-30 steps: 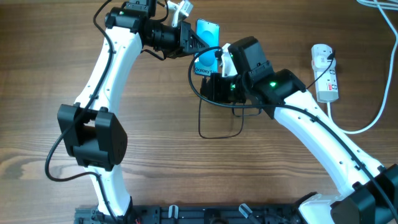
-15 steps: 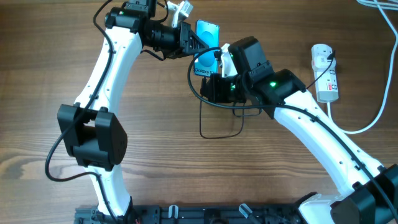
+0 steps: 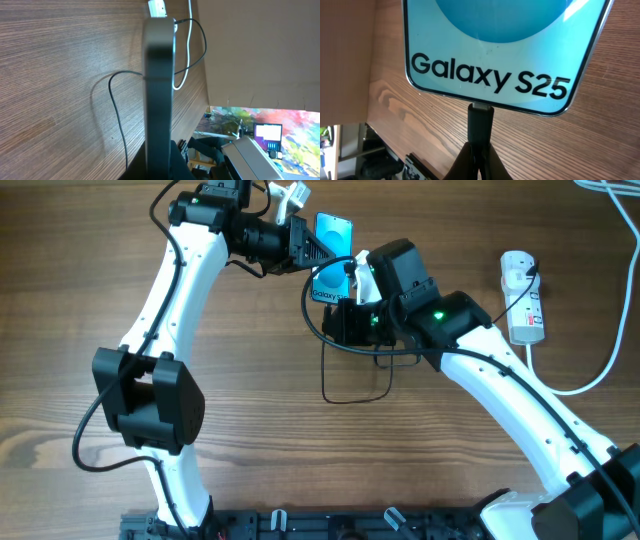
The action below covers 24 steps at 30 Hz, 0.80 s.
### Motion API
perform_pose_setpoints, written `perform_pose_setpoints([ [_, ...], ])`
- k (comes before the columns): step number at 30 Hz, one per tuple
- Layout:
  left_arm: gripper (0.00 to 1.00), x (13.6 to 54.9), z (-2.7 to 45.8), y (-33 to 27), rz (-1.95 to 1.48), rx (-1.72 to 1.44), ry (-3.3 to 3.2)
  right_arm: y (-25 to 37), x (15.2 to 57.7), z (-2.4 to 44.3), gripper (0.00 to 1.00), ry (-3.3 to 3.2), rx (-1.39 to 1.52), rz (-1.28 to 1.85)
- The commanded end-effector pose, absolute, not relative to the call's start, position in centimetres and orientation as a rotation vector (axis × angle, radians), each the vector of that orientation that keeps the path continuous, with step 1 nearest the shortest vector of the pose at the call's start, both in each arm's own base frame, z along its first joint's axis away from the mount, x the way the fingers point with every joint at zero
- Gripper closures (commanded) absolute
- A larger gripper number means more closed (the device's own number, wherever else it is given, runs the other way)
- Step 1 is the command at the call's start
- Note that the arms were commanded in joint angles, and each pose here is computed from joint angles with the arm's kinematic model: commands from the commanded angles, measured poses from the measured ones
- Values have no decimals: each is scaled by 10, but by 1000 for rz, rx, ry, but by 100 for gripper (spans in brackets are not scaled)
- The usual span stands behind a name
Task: Plug charger to phone and switch on socket
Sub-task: 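Hold the plug pressed into the port while the left gripper holds the phone, then lower the phone onto the table and open both grippers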
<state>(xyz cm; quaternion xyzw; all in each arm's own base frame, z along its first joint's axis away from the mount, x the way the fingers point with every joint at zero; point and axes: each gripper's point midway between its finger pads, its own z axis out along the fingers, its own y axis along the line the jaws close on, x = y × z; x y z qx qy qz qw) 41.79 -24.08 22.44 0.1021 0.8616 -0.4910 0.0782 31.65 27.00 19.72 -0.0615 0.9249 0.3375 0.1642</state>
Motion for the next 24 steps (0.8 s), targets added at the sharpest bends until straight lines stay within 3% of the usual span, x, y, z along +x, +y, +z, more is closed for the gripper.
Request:
perform_pose_setpoints([
  [1,96,408,227,-247,-1526,347,2579,261,345,224,96,2503,-149,890],
  [16,96,405,227,-247,-1539,343,2588,252,364,251,95,2423,-125,899],
  [18,96,406,227,-248,-1538,345,2585,252,364,250,83,2425,-125,899],
  [20,96,407,228,-248,-1537,343,2581,251,361,247,55,2442,-123,896],
  [21,96,408,228,-248,-1534,345,2578,251,358,245,45,2457,-124,898],
  [24,96,416,216,-240,-1420,245,2648,256,345,242,40,2500,-158,956],
])
